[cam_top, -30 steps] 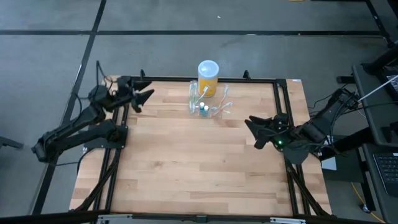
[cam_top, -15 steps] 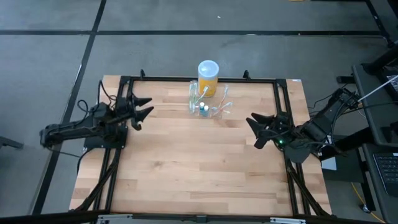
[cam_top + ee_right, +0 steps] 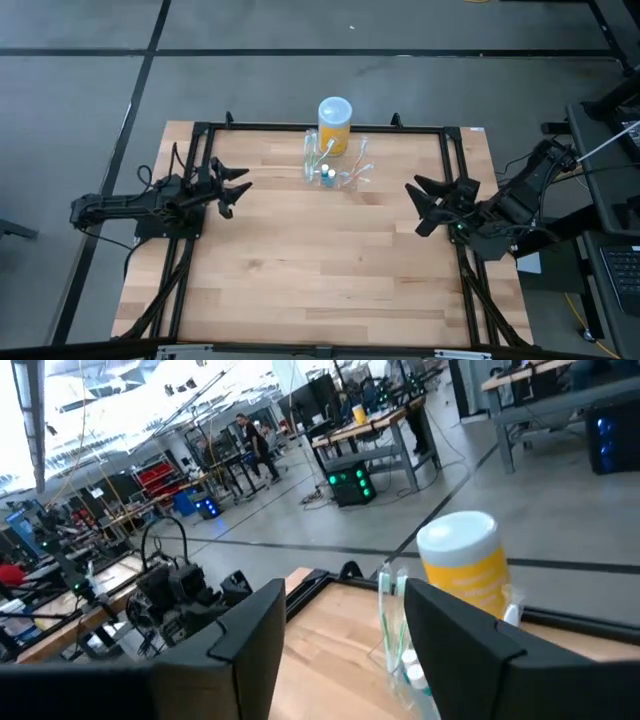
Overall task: Pick & Place toothbrushing station
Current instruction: Return to Home Position
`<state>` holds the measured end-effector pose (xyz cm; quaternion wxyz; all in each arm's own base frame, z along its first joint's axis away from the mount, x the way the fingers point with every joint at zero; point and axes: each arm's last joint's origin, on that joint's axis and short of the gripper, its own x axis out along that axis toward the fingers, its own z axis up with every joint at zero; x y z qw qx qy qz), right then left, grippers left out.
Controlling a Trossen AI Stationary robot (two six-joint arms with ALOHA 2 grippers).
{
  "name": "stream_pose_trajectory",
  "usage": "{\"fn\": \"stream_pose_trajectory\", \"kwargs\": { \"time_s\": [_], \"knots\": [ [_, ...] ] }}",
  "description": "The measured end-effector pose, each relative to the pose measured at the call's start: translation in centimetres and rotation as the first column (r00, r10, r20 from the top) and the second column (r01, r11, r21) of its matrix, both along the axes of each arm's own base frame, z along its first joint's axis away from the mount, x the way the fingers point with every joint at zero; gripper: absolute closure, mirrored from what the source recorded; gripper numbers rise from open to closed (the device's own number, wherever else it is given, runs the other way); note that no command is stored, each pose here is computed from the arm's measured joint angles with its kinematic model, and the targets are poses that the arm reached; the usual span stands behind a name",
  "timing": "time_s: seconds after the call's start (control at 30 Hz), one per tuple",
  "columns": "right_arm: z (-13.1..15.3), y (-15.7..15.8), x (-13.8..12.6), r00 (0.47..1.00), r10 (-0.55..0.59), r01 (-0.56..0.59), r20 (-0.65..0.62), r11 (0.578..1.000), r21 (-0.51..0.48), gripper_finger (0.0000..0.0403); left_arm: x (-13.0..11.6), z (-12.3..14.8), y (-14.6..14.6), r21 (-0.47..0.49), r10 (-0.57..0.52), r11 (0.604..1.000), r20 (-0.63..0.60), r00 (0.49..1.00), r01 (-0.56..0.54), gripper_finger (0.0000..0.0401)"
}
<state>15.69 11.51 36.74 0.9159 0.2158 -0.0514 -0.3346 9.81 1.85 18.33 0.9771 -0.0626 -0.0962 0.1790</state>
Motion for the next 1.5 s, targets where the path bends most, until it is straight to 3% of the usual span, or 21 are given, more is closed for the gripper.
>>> {"fn": "stream_pose_trajectory", "kwargs": {
  "time_s": [0.17,0.3,0.63,0.83,1.07,1.17,1.27,1.37,1.5],
  "knots": [
    [0.2,0.2,-0.5,1.000,-0.007,0.007,0.011,1.000,-0.014,0.0195,-0.1,-0.5,0.1,0.002,0.028,1.000,-0.057,0.998,-0.028,0.0192],
    [0.2,0.4,-0.7,1.000,-0.001,0.001,0.017,1.000,-0.012,0.0195,-0.1,-1.5,0.2,-0.057,0.072,0.995,-0.137,0.988,-0.081,0.0194],
    [-0.5,0.8,-0.4,0.997,0.073,-0.073,-0.029,0.997,-0.002,0.0195,0.0,-1.4,0.2,-0.102,0.066,0.992,-0.114,0.991,-0.078,0.0194],
    [-3.2,0.6,0.8,0.984,0.127,-0.125,-0.121,0.992,0.030,0.0195,0.0,-1.4,0.2,-0.103,0.066,0.992,-0.114,0.991,-0.078,0.0195],
    [-7.2,-0.2,1.8,0.928,0.229,-0.223,-0.293,0.973,0.055,0.0195,0.0,-1.4,0.2,-0.102,0.065,0.992,-0.113,0.991,-0.077,0.0191],
    [-8.5,-0.4,2.5,0.892,0.299,-0.297,-0.340,0.953,0.060,0.0195,0.0,-1.4,0.2,-0.102,0.065,0.992,-0.114,0.991,-0.077,0.0193],
    [-9.9,-0.6,3.5,0.835,0.424,-0.426,-0.350,0.902,0.077,0.0195,0.0,-1.4,0.2,-0.102,0.065,0.992,-0.114,0.991,-0.077,0.0195],
    [-11.2,-1.5,3.8,0.794,0.529,-0.538,-0.299,0.841,0.059,0.0195,0.0,-1.4,0.2,-0.102,0.065,0.992,-0.113,0.991,-0.076,0.0195],
    [-11.9,-3.1,2.8,0.791,0.583,-0.596,-0.189,0.803,-0.019,0.0195,0.0,-1.4,0.2,-0.102,0.065,0.992,-0.113,0.991,-0.076,0.0192]
  ]
}}
